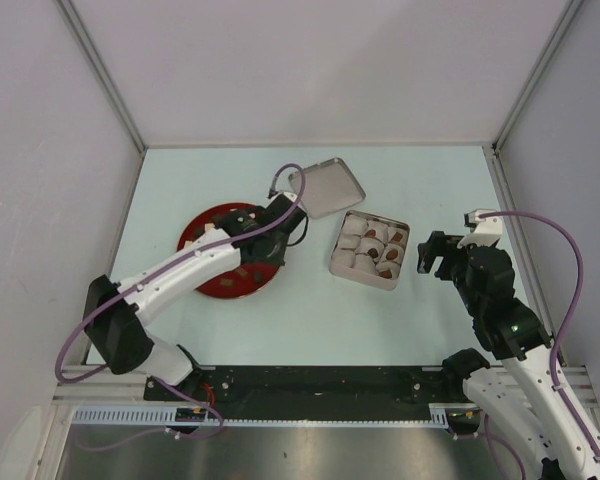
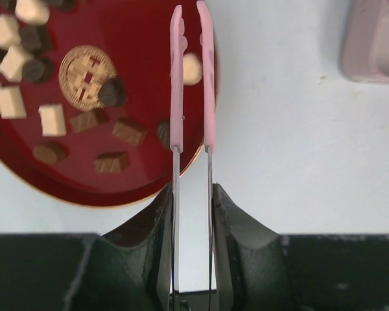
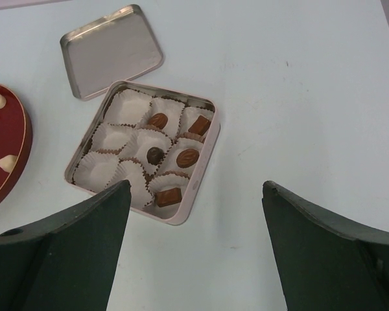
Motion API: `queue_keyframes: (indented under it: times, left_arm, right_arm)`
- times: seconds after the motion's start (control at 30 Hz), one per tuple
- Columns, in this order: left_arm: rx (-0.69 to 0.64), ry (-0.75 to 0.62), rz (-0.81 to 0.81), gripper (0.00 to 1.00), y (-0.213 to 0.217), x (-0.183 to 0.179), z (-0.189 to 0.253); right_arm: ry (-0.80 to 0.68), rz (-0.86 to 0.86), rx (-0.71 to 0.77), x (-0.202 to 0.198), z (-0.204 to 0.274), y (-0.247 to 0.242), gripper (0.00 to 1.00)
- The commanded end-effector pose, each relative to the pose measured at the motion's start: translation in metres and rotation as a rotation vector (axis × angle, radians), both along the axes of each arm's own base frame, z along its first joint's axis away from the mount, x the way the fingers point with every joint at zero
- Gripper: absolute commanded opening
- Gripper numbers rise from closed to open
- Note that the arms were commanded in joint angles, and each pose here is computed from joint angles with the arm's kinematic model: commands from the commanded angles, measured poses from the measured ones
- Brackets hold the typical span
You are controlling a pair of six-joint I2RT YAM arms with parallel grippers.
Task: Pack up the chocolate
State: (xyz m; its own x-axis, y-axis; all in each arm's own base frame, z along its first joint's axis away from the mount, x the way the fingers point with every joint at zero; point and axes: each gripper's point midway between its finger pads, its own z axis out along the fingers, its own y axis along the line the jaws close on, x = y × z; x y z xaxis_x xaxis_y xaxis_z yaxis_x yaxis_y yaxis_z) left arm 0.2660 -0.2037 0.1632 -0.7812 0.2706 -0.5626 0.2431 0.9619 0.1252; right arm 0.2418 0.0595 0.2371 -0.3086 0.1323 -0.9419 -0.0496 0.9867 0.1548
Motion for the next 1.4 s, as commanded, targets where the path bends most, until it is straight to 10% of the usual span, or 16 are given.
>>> queue_keyframes:
  times: [0.0,1.37]
  left_arm:
    - [-0.013,-0.019,0.11,0.3,0.034,-0.009,0.006]
    - [-0.005,0.136,0.328,0.38,0.086,-0.06,-0.062]
  right_arm:
    - [-0.041,0.013,0.013,0.004,0.011,0.004,0.87]
    - [-0.038,0.047,0.011,0.003,0.01,0.011,0.87]
